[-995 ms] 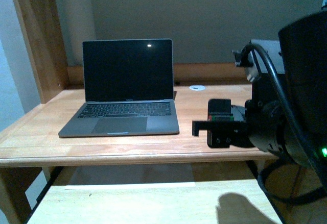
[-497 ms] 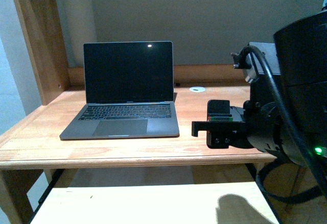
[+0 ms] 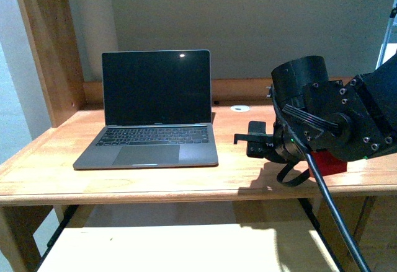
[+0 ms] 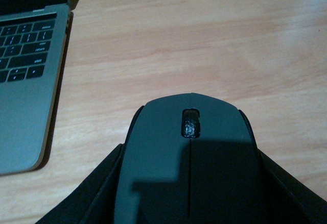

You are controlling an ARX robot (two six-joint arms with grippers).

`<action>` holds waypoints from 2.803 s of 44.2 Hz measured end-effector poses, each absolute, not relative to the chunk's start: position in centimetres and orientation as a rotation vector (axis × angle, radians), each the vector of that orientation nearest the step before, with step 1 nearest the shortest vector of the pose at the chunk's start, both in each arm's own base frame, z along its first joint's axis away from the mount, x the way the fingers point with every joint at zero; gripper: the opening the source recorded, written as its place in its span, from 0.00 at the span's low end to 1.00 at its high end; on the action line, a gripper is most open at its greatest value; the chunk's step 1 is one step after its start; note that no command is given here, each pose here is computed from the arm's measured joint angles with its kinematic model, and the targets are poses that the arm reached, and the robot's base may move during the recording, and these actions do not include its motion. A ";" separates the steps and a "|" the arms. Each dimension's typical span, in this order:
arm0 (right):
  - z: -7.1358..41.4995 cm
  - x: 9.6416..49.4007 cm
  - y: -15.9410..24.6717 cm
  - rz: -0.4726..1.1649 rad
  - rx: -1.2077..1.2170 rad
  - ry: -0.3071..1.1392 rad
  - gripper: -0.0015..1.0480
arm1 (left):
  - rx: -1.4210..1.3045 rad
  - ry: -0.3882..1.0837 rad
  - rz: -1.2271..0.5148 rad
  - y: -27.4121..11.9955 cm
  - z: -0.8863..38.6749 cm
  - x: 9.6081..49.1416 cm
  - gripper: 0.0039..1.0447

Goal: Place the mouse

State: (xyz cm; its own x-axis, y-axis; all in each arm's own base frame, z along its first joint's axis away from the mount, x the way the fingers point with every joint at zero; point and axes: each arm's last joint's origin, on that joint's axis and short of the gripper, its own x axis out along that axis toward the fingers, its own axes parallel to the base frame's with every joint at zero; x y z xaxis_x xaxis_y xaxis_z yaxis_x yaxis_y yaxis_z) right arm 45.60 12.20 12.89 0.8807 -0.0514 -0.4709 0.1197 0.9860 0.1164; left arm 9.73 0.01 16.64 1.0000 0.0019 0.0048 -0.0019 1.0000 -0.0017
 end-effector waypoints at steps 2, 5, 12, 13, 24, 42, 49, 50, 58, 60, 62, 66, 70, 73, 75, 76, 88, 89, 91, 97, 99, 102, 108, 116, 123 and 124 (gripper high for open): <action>12.8 46.1 12.2 -0.094 0.149 0.478 0.60 | -0.002 -0.005 0.002 0.0 16.6 9.7 0.94; 12.8 46.6 12.1 -0.098 0.156 0.477 0.60 | -0.002 -0.004 0.002 0.0 16.6 9.7 0.94; 12.3 47.8 12.1 -0.094 0.164 0.474 0.60 | -0.002 -0.004 0.002 0.0 16.6 9.7 0.94; 12.1 48.1 12.2 -0.089 0.164 0.481 0.60 | -0.002 -0.004 0.002 0.0 16.6 9.7 0.94; 10.0 50.5 11.8 -0.095 0.177 0.558 0.60 | -0.002 -0.004 0.002 0.0 16.6 9.7 0.94; 9.3 52.7 11.1 -0.141 0.183 0.587 0.69 | -0.001 -0.004 0.002 0.0 16.6 9.7 0.94; 9.7 53.0 10.8 -0.143 0.196 0.553 0.94 | -0.002 -0.004 0.002 0.0 16.6 9.7 0.94; 9.8 52.7 10.7 -0.142 0.204 0.541 0.93 | -0.002 -0.004 0.002 0.0 16.6 9.7 0.94; 15.7 48.5 10.4 -0.096 0.262 0.327 0.94 | -0.001 -0.004 0.002 0.0 16.6 9.7 0.94; 18.3 48.1 10.5 -0.082 0.281 0.252 0.94 | -0.002 -0.004 0.002 0.0 16.6 9.7 0.94; 19.4 47.6 10.2 -0.008 0.252 0.056 0.84 | -0.001 -0.004 0.001 0.0 16.6 9.7 0.94; 16.3 42.6 8.2 0.024 0.084 0.023 0.62 | -0.002 -0.004 0.003 0.0 16.6 9.7 0.94; 15.6 37.4 4.8 -0.014 0.027 0.015 0.37 | -0.002 -0.004 0.003 0.0 16.6 9.7 0.94; 16.9 35.5 4.0 -0.023 0.024 -0.028 0.27 | -0.002 -0.004 0.002 0.0 16.6 9.7 0.94; 17.8 33.7 3.7 -0.011 0.023 -0.062 0.18 | -0.002 -0.004 0.002 0.0 16.6 9.7 0.94; 17.9 33.1 3.7 -0.004 0.021 -0.069 0.15 | -0.001 -0.004 0.002 0.0 16.6 9.7 0.94; 15.7 26.6 2.0 -0.001 0.000 0.032 0.02 | -0.001 -0.004 0.003 0.0 16.6 9.7 0.94; 15.8 26.3 1.9 -0.004 0.001 0.027 0.02 | -0.002 -0.004 0.003 0.0 16.6 9.7 0.94; 16.5 25.2 1.6 -0.008 0.003 -0.004 0.02 | -0.002 -0.004 0.002 0.0 16.6 9.7 0.94; 16.4 23.1 1.4 0.007 0.002 0.005 0.02 | -0.001 -0.004 0.002 0.0 16.6 9.7 0.94; 16.1 22.4 1.3 0.006 0.001 0.017 0.02 | -0.002 -0.004 0.003 0.0 16.6 9.7 0.94; 16.0 21.7 0.9 0.013 0.001 0.028 0.02 | -0.002 -0.004 0.002 0.0 16.6 9.7 0.94; 16.2 20.4 -0.1 -0.014 0.002 0.015 0.02 | -0.002 -0.004 0.003 0.0 16.6 9.7 0.94; 16.2 18.8 0.0 -0.003 0.002 0.015 0.02 | -0.001 -0.004 0.003 0.0 16.6 9.7 0.94; 16.2 17.5 0.0 0.000 0.002 0.017 0.02 | -0.001 -0.004 0.002 0.0 16.6 9.7 0.94; 16.2 17.4 0.0 0.000 0.002 0.017 0.02 | -0.002 -0.005 0.002 0.0 16.6 9.7 0.94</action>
State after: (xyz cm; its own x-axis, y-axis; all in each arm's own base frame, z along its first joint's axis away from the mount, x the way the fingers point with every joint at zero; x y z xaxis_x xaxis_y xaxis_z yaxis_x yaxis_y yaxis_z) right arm 17.39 -0.01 16.18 0.9999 -0.0004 -0.0170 0.0004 1.0000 0.0021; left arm 9.73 0.02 16.64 1.0000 0.0023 0.0048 -0.0023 1.0000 -0.0017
